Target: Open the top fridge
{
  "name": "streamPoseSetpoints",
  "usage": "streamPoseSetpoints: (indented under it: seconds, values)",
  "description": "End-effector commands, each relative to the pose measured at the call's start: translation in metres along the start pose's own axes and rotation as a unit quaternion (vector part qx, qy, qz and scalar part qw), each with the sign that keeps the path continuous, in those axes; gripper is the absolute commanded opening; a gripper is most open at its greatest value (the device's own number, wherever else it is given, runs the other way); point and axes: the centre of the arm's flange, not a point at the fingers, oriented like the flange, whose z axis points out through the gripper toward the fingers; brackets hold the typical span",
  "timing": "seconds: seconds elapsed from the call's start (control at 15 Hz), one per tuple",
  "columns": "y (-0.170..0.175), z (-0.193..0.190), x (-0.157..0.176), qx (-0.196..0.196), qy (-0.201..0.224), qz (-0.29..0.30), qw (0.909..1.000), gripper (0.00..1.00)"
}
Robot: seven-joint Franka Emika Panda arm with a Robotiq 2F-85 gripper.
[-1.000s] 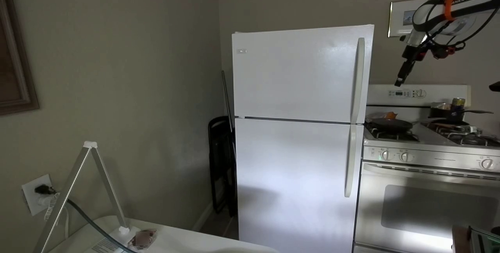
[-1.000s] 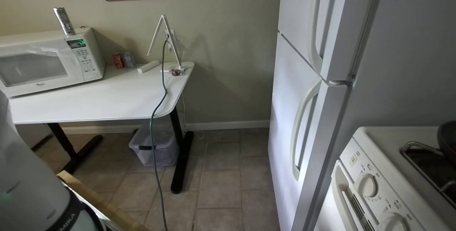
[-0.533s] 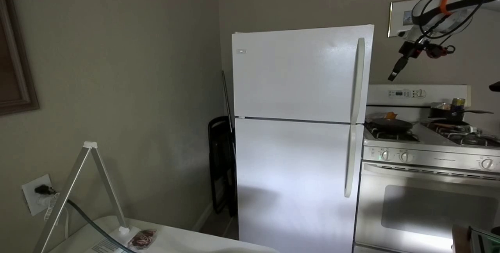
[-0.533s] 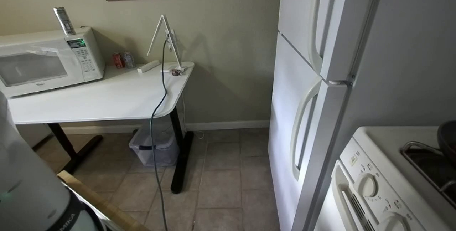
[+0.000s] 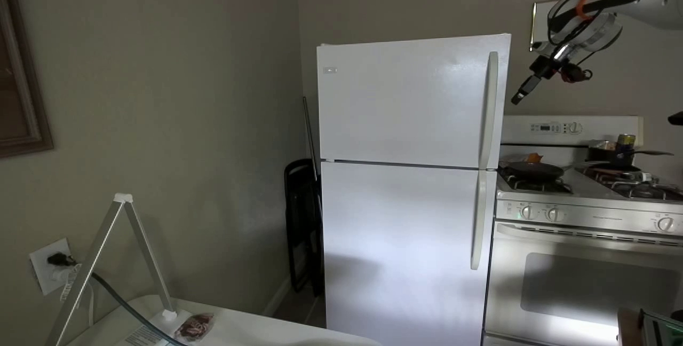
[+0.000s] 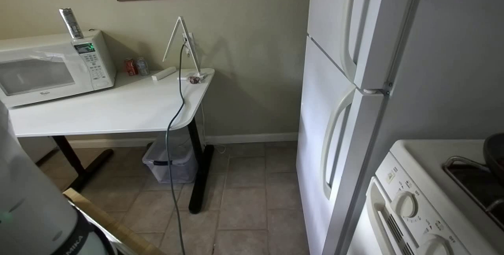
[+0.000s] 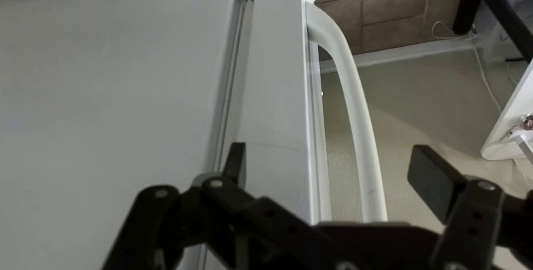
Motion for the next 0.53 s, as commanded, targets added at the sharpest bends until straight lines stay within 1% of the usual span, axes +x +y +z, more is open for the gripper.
streamPoseSetpoints:
  seconds: [0.0, 0.47]
  values:
    - [0.034, 0.010, 0.016, 0.021, 0.013, -0.015, 0.9996, 1.00]
    - [0.046, 0.024, 0.023, 0.047, 0.029, -0.030, 0.9980, 1.00]
